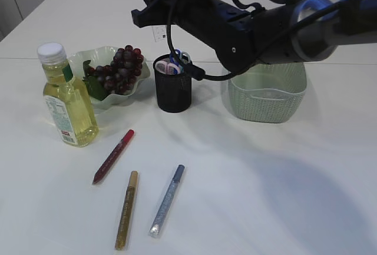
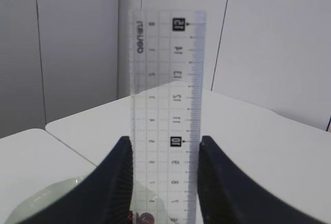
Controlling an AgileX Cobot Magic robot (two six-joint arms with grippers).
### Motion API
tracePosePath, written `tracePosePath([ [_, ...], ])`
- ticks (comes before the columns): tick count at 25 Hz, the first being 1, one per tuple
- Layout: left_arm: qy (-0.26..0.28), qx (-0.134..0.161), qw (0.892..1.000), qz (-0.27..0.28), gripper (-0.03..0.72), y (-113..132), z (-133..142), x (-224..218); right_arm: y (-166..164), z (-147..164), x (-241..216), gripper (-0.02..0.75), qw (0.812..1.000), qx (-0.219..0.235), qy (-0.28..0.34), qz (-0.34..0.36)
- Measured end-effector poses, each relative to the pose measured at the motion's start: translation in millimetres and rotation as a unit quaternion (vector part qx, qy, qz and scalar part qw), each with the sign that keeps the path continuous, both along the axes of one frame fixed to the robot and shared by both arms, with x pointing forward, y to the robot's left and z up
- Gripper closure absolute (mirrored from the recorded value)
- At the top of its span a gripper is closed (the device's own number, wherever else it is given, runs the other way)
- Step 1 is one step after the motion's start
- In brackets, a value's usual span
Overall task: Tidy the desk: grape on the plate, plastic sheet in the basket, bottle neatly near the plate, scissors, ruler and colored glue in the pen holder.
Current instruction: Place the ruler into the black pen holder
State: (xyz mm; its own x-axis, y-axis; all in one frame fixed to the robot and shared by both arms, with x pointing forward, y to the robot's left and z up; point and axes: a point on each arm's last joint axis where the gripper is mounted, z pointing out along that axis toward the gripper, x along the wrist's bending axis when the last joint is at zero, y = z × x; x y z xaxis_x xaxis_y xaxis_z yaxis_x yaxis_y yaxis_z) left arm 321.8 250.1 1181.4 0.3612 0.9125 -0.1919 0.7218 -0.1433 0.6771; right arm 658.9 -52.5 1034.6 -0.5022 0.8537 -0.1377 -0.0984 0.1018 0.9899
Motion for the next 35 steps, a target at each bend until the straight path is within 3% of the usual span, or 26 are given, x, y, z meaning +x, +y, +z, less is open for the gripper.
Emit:
tracePosePath([
  [18, -0.023, -0.017, 1.000, 0.000, 0.431, -2.2, 3.8, 2.9, 0.5, -55.1, 34.6, 0.438, 0.998, -0.002, 0.035, -0.050],
  [35, -0.035, -0.029, 0.999, -0.001, 0.435, -3.8, 6.1, 4.3, -4.9, -56.9, 37.8, 0.438, 0.997, 0.015, 0.044, -0.063],
])
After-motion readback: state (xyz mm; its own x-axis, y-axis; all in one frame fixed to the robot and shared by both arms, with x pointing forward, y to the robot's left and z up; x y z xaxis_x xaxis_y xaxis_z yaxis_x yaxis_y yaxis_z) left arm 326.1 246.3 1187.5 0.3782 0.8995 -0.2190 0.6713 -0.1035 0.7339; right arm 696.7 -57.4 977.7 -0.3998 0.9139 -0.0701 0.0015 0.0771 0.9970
